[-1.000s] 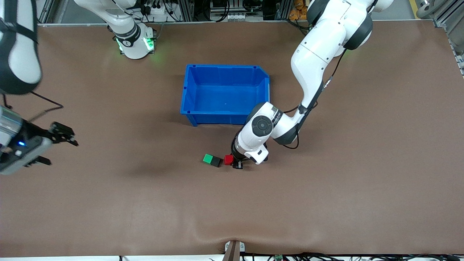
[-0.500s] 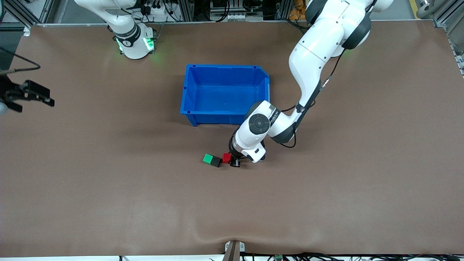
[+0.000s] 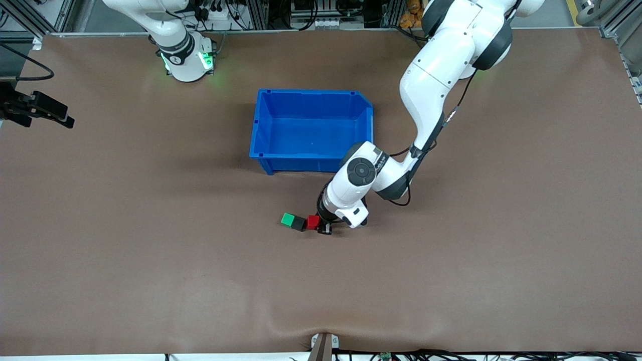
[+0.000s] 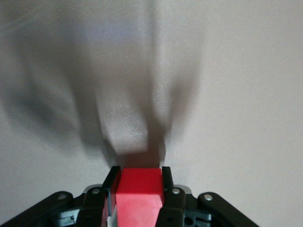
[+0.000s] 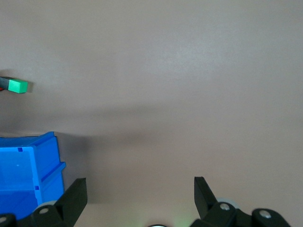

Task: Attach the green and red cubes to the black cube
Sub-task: 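Press the red cube against the black cube with the left gripper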

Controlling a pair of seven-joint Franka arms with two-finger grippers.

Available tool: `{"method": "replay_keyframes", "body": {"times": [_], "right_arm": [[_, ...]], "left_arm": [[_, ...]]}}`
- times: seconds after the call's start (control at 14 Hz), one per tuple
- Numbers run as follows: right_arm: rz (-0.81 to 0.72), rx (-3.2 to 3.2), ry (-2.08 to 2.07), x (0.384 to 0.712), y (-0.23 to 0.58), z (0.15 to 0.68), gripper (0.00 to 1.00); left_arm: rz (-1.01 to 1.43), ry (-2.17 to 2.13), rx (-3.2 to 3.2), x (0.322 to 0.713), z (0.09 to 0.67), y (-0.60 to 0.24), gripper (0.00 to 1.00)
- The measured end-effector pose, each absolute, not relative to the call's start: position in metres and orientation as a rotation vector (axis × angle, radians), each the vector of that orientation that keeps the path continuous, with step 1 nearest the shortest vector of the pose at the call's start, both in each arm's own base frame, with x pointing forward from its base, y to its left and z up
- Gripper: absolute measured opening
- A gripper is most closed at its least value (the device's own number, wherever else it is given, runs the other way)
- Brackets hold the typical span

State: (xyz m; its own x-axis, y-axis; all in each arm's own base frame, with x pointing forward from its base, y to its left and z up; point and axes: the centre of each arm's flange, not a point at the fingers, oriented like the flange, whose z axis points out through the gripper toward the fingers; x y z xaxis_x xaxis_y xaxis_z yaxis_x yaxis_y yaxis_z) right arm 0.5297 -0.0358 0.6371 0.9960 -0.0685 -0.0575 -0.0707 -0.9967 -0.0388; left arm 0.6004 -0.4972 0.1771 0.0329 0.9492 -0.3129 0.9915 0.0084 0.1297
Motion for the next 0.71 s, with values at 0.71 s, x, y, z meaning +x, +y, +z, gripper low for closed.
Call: {"method": "replay_keyframes", "body": {"times": [0.71], "right_arm": [[0.150,-3.097,0.046,0.521,-0.013,0.640,1.00]], "left_arm": [[-0.177,1.947,2.014,0.603,0.177,-0.499,0.39]]}}
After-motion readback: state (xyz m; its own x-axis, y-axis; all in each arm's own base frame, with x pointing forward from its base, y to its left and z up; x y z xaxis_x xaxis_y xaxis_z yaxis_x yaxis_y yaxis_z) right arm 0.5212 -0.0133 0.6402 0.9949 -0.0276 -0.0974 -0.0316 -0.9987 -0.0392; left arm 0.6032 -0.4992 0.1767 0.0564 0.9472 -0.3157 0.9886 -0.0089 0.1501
